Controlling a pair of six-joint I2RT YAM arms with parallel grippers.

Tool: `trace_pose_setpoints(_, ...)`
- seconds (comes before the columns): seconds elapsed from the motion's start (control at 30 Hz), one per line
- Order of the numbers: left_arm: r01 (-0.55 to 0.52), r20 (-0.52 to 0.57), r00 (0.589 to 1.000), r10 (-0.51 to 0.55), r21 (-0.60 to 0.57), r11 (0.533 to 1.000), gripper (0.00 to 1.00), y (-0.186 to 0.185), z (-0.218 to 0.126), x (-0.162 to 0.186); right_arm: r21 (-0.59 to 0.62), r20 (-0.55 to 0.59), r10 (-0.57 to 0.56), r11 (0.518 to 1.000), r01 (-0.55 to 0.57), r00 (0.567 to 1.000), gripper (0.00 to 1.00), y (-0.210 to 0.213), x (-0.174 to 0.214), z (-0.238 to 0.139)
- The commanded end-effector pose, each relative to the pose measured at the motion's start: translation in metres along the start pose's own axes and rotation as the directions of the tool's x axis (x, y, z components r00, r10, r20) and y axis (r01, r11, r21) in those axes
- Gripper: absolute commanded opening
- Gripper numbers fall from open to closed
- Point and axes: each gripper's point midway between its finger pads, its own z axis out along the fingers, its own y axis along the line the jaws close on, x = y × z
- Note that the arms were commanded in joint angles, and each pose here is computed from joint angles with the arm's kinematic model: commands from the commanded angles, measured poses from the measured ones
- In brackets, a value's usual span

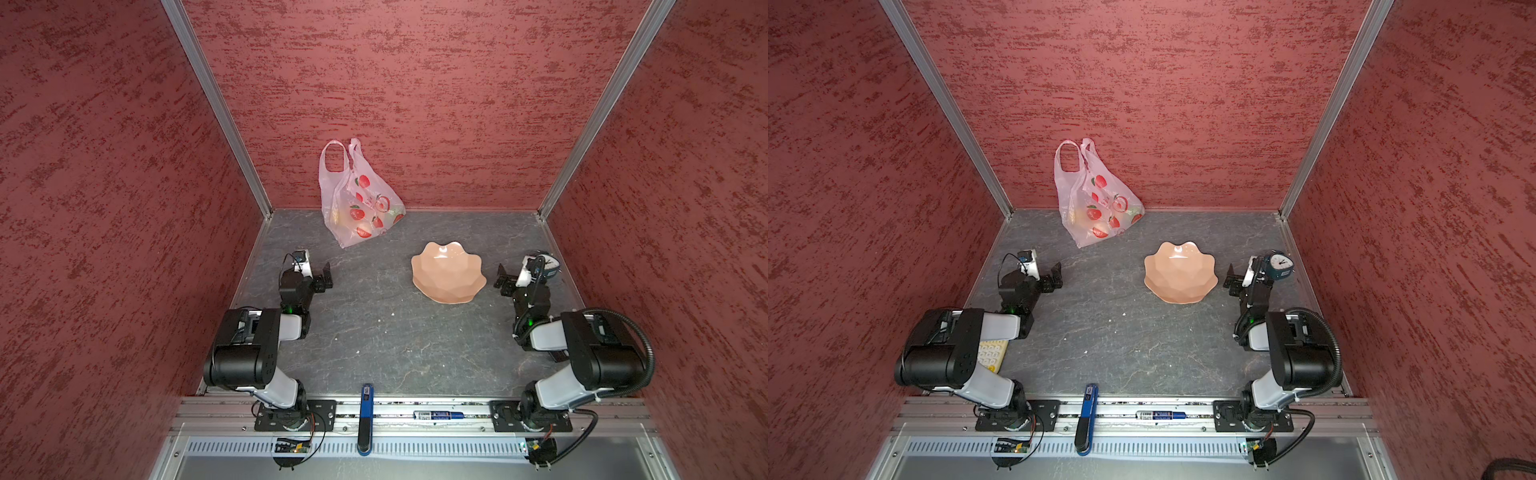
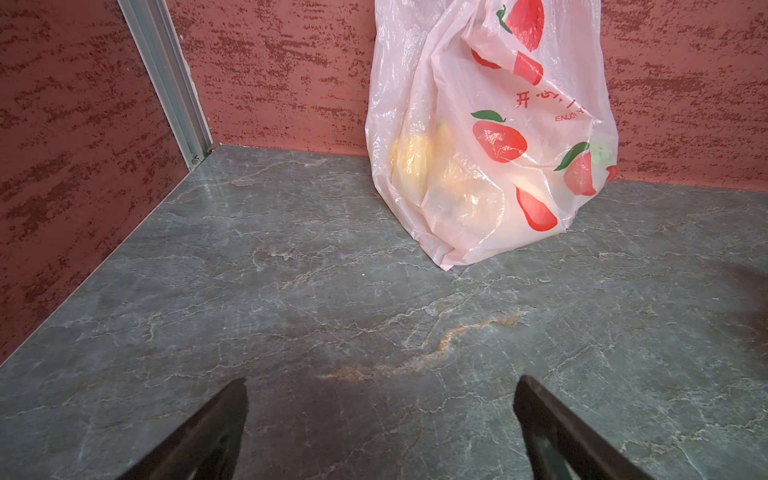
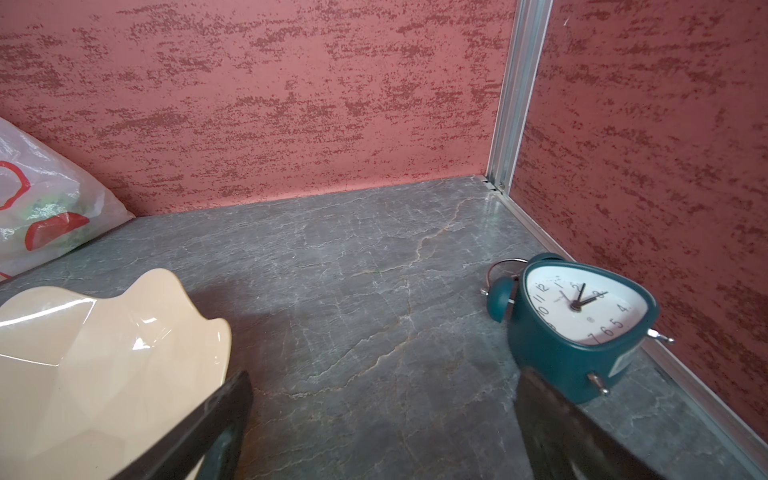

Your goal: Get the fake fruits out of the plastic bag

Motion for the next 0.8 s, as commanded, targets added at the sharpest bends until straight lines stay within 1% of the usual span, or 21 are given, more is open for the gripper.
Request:
trace_pose_setpoints(0.0, 0.009, 0.006, 1.0, -0.009, 0.01, 1.0, 0.99, -0.0011, -0.0036, -0.0022, 0.011, 0.03, -0.003, 1.0, 0.002, 1.0, 0.99, -0.0031, -0.0091, -0.0012)
trace_pose_setpoints(0.77, 0.009, 0.007, 1.0, -0.009, 0.011, 1.0, 0.99, -0.0011, -0.0039, -0.0021, 0.008, 0.029, -0.001, 1.0, 0.001, 1.0, 0.99, -0.0022, -0.0092, -0.0009)
